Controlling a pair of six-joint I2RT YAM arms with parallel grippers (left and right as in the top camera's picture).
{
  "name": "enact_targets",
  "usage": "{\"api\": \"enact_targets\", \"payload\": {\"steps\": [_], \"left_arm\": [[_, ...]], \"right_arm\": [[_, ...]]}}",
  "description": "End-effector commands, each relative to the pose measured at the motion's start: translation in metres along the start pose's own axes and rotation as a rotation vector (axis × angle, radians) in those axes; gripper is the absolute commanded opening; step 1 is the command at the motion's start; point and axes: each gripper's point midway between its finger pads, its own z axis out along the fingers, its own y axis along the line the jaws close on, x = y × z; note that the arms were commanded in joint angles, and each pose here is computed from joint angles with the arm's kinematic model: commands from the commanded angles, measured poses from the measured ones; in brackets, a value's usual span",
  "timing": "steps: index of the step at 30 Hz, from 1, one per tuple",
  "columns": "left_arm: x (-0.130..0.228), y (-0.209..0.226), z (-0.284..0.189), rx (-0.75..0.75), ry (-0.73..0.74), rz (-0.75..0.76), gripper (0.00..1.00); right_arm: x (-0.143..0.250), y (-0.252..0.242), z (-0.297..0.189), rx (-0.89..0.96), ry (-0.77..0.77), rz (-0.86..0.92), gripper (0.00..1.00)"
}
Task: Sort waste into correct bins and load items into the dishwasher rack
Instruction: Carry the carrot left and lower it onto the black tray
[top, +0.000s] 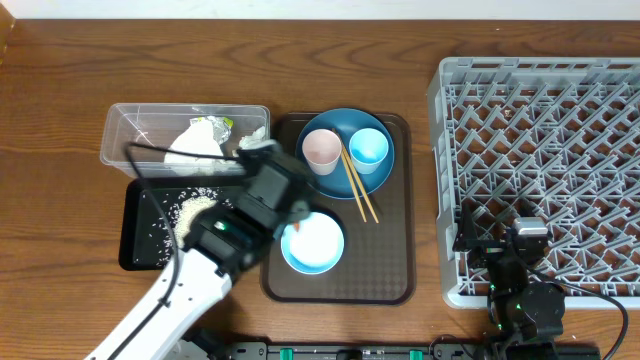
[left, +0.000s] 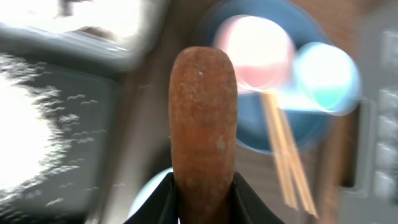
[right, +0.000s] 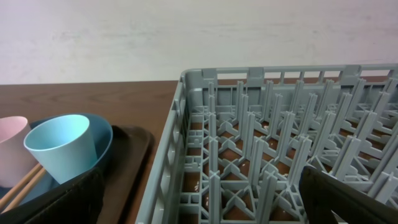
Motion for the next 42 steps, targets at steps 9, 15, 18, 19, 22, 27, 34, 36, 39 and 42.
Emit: {"api": "enact_targets", "payload": {"steps": [9, 15, 18, 19, 22, 27, 34, 36, 39, 42], "left_arm": [[-0.024, 0.117, 0.001, -0.306, -0.012, -0.424, 0.09], [-0.017, 0.152, 0.009, -0.384, -0.023, -0.591, 0.09], [-0.011, 0.162, 0.014, -0.402, -0.028, -0.645, 0.09], [-0.009, 0.164, 0.017, -0.403, -0.03, -0.655, 0.09], [-0.006, 0.165, 0.025, -0.391, -0.04, -0.671, 0.09], [0.004, 0.171, 0.035, -0.397, -0.045, -0.728, 0.1], [0.017, 0.176, 0.053, -0.367, -0.053, -0.752, 0.1], [0.023, 0.173, 0.061, -0.332, -0.038, -0.758, 0.1], [0.027, 0.172, 0.067, -0.311, -0.034, -0.77, 0.1], [0.027, 0.173, 0.068, -0.31, -0.041, -0.772, 0.11]], "right_arm": [[0.002, 0.001, 0.0, -0.001, 0.005, -0.007, 0.99], [0.002, 0.001, 0.0, -0.001, 0.005, -0.007, 0.99], [0.002, 0.001, 0.0, -0.001, 0.005, -0.007, 0.99], [0.002, 0.001, 0.0, -0.001, 0.005, -0.007, 0.99], [0.002, 0.001, 0.0, -0.001, 0.005, -0.007, 0.99], [0.002, 0.001, 0.0, -0.001, 0.005, -0.007, 0.99], [0.002, 0.001, 0.0, -0.001, 0.005, -0.007, 0.99], [0.002, 0.001, 0.0, -0.001, 0.005, -0.007, 0.99], [0.002, 0.001, 0.0, -0.001, 0.005, -0.007, 0.99], [0.002, 0.001, 0.0, -0.001, 0.005, -0.007, 0.99]]}}
